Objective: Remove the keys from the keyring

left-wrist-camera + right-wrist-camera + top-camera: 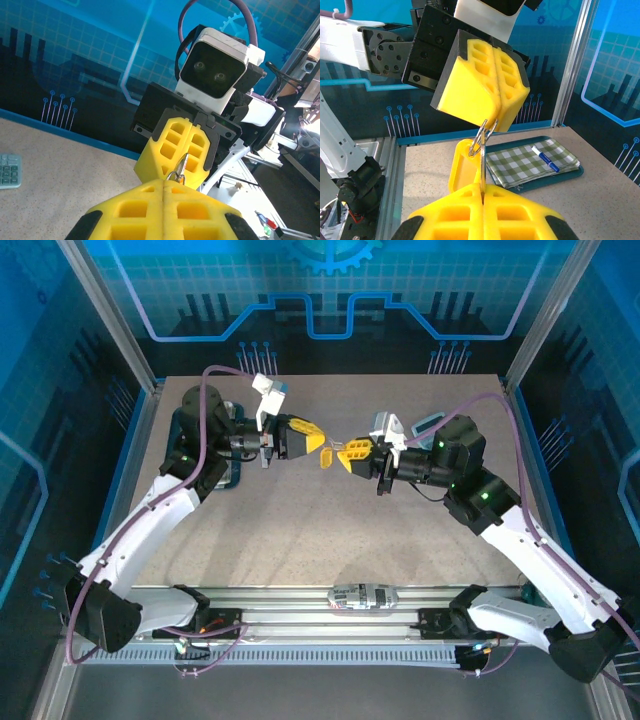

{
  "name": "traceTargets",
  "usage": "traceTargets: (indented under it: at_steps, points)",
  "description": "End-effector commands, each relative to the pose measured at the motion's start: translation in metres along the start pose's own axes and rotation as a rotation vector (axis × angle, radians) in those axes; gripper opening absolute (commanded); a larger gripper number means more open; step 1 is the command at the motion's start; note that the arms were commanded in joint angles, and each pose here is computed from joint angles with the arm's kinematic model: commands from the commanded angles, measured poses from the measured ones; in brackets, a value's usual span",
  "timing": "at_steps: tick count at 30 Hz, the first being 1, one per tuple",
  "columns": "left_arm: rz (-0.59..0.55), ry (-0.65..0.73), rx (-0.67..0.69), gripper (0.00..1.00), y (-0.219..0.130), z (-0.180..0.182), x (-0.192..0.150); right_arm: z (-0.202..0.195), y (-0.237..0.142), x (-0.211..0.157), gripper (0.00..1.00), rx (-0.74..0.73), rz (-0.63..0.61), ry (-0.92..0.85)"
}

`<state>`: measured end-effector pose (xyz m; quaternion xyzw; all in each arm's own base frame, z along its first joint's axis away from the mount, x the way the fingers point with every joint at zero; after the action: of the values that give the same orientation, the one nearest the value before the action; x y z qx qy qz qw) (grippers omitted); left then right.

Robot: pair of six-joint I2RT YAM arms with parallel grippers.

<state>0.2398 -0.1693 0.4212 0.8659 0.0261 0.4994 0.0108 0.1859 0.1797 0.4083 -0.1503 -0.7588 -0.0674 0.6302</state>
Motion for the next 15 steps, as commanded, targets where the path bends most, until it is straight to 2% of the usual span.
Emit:
traceTargets:
  at_steps: [1, 7, 15]
  points:
    - [-0.040, 0.019, 0.028, 0.13, -0.006, -0.005, 0.004, -0.001, -0.008, 0.012, 0.00, -0.034, -0.034, -0.017]
    - [-0.075, 0.053, 0.121, 0.39, -0.012, -0.004, -0.001, -0.004, -0.006, 0.012, 0.00, -0.051, 0.003, -0.004]
    - [-0.130, 0.092, 0.275, 0.48, -0.024, 0.001, -0.003, -0.010, -0.003, 0.010, 0.00, -0.096, 0.058, 0.017]
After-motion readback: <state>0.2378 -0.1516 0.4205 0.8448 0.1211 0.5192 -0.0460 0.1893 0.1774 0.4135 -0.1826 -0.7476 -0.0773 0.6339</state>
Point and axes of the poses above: each hand's point on the last joint's axis, 136 mm out from that joint toward the fingers, its own y axis out along the fingers, its own z axis along the line the jaws close on, x = y × z, the point moved 10 cm from there along -y, back along the fingers, and after that the axes turned 8 degrees about -y, right-handed, at the moved point
